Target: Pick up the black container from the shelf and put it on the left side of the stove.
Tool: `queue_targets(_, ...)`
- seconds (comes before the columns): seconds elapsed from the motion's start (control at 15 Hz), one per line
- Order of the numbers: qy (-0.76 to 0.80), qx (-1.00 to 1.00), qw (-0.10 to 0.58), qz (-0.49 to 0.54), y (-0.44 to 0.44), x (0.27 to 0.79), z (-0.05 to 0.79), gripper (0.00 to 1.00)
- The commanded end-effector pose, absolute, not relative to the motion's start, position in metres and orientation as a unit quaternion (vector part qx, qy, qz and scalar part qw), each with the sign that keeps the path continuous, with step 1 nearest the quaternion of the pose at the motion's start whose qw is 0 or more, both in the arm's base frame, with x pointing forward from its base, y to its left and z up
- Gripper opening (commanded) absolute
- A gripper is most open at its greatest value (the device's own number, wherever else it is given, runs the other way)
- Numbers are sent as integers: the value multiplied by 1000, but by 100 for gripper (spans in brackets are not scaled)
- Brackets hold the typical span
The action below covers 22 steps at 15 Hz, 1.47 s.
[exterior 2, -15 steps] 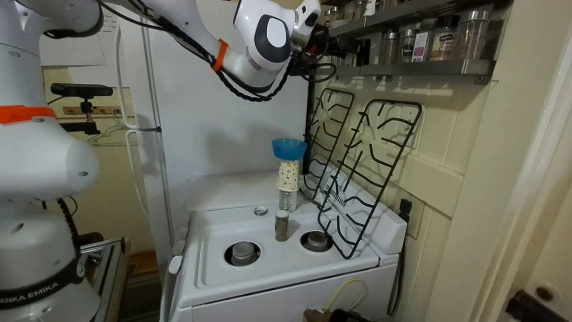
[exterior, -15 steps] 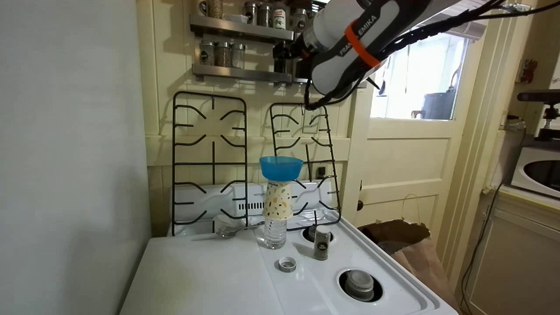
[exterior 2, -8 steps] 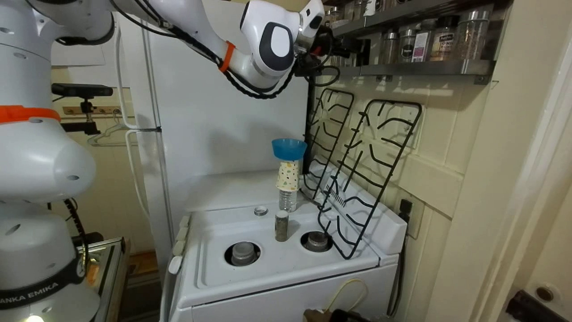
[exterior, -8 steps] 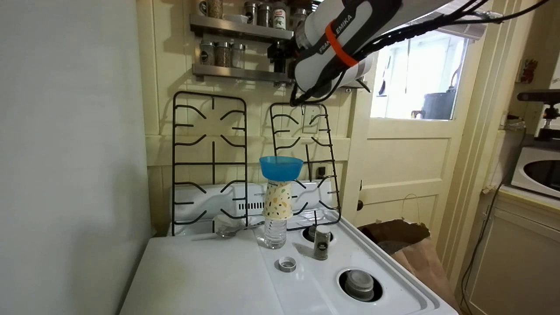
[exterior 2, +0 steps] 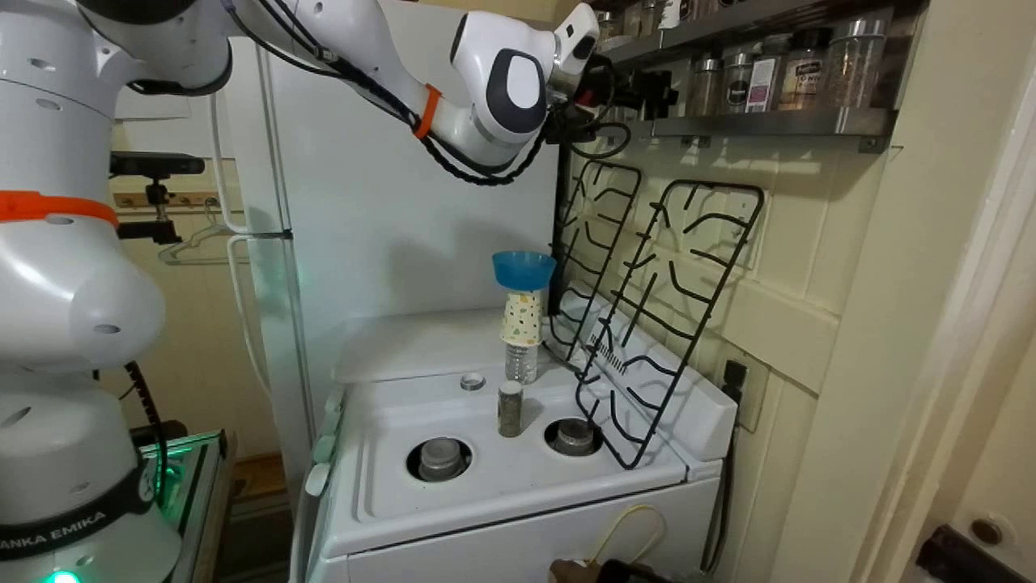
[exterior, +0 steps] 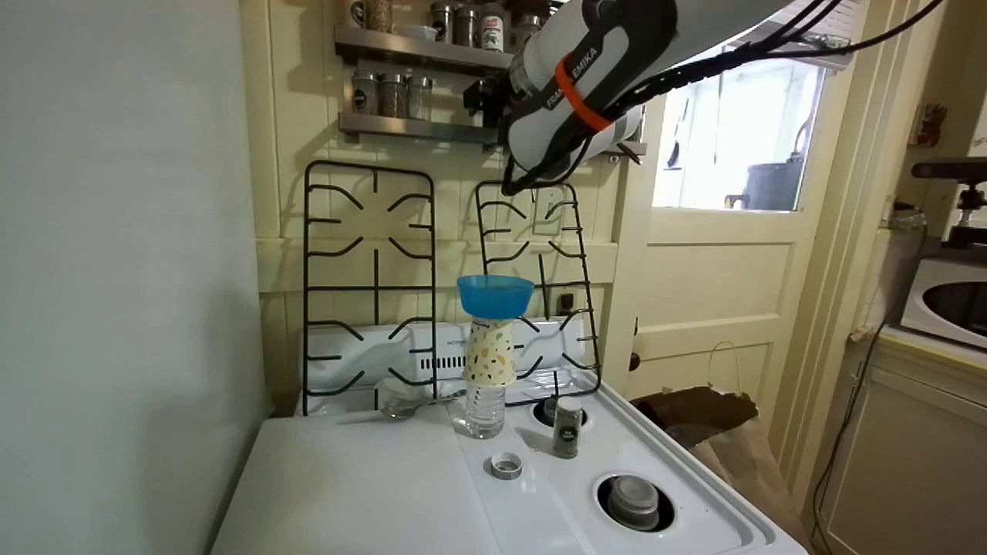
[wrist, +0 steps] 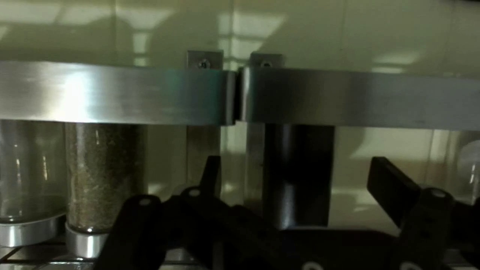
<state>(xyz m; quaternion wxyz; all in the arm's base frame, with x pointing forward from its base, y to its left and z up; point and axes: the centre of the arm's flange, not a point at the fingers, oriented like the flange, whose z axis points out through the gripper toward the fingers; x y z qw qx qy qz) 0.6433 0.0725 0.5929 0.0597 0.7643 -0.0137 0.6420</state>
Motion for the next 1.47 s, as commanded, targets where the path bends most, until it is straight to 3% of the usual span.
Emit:
queue_targets(0.0,-12,765,55,641,78,665,579,100)
queue_targets(0.13,-10,768,54,638,82,665,571,100)
queue_targets(0.2,-8,768,55,638,84,665,568,93)
queue_targets(0.27,-6,767,57,639,86,665,566,73)
queue_targets(0.4,0,764,62,642,89,664,566,68)
queue_targets(0.8,10,751,67,657,92,661,574,21)
queue_targets(1.4,83,748,113,648,104,640,580,19)
